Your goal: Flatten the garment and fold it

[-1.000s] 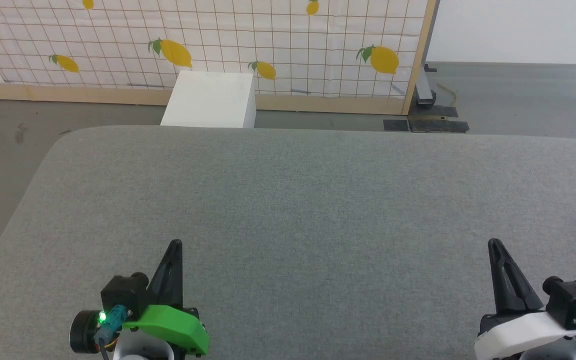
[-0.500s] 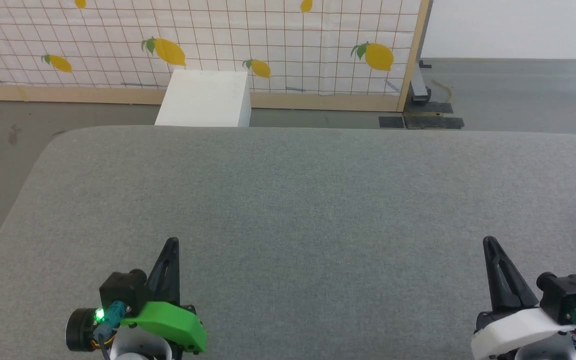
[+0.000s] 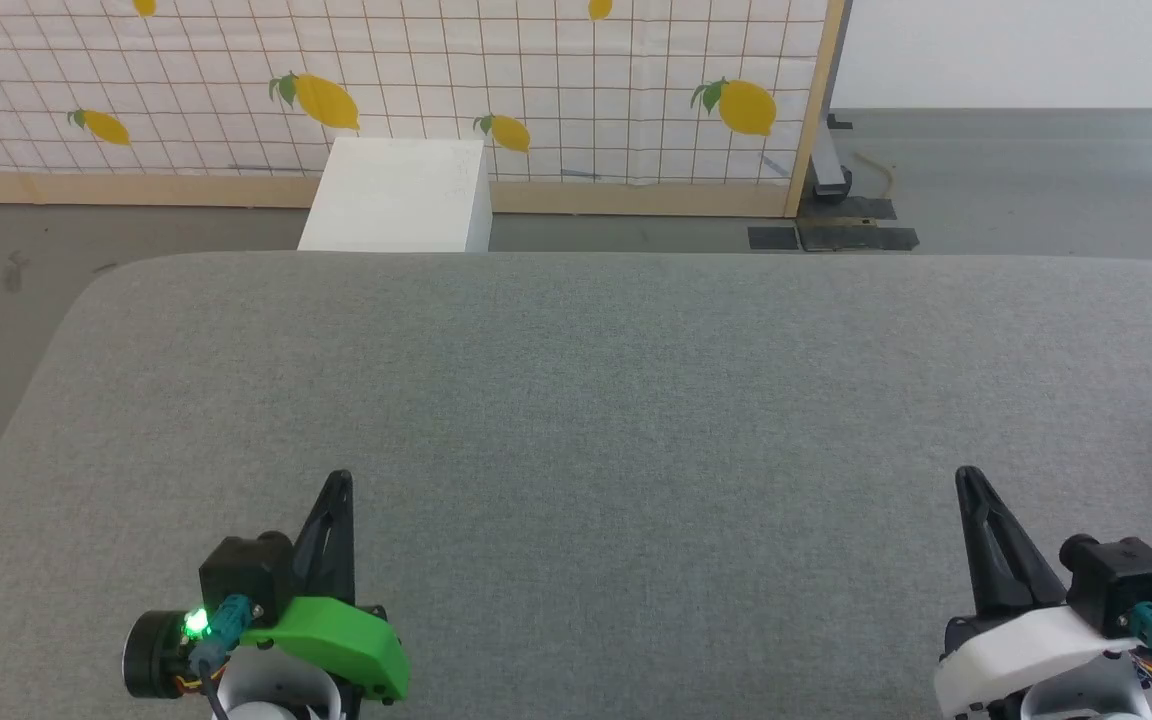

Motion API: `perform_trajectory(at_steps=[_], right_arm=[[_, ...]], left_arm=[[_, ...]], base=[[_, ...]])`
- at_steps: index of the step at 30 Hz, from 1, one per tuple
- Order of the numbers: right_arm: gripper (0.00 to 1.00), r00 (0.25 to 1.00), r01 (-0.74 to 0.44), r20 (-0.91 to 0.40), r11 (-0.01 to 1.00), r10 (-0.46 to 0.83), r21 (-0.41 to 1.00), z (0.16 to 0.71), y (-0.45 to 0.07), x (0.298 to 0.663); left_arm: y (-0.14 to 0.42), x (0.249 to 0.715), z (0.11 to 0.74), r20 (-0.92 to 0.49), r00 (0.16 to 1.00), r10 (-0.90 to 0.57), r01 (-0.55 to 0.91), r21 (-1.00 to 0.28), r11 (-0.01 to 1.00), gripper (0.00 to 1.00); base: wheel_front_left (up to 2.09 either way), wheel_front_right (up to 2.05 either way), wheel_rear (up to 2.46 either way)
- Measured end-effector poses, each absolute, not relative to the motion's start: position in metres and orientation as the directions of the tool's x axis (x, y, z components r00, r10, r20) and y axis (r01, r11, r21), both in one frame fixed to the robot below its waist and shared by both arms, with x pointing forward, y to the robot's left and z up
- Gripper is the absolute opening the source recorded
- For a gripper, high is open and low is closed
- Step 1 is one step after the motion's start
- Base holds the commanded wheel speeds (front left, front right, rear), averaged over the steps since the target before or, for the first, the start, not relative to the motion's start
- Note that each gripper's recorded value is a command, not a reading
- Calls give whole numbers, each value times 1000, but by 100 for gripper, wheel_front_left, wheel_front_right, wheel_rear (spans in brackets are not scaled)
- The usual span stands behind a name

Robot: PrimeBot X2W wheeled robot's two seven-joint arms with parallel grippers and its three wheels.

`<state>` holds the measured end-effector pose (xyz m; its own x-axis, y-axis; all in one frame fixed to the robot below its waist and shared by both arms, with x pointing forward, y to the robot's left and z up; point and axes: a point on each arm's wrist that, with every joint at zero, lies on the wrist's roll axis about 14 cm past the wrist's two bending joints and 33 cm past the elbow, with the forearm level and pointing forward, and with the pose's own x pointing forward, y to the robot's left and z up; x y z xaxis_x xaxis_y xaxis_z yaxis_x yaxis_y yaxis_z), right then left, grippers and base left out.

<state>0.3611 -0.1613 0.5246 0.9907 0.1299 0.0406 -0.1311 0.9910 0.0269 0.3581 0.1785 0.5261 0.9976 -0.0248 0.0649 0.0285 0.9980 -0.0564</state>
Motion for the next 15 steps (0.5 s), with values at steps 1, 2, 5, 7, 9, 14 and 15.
perform_trajectory(at_steps=[1, 2, 5, 7, 9, 14, 15], right_arm=[[0, 991, -131, 40, 991, 130, 26, 525, -161, 361], [0, 991, -132, 37, 991, 131, 25, 525, -161, 362], [0, 991, -132, 35, 991, 131, 20, 524, -161, 362], [0, 991, -131, 34, 991, 131, 19, 524, -161, 362], [0, 991, -131, 32, 991, 131, 17, 525, -161, 362], [0, 991, -131, 27, 991, 131, 10, 524, -161, 363], [0, 991, -131, 25, 991, 131, 10, 524, -161, 363]], left_arm=[[179, 358, 526, 62, 998, -24, 27, -53, 998, 0], [179, 359, 526, 59, 998, -23, 26, -52, 998, 0], [179, 360, 526, 59, 998, -21, 24, -49, 999, 0], [179, 360, 526, 53, 998, -22, 24, -43, 999, 0], [178, 361, 526, 53, 998, -22, 24, -41, 999, 0], [178, 362, 526, 47, 999, -20, 22, -33, 999, 0], [178, 362, 526, 46, 999, -20, 22, -32, 999, 0]], base=[[0, 0, 0], [0, 0, 0], [0, 0, 0], [0, 0, 0], [0, 0, 0], [0, 0, 0], [0, 0, 0]])
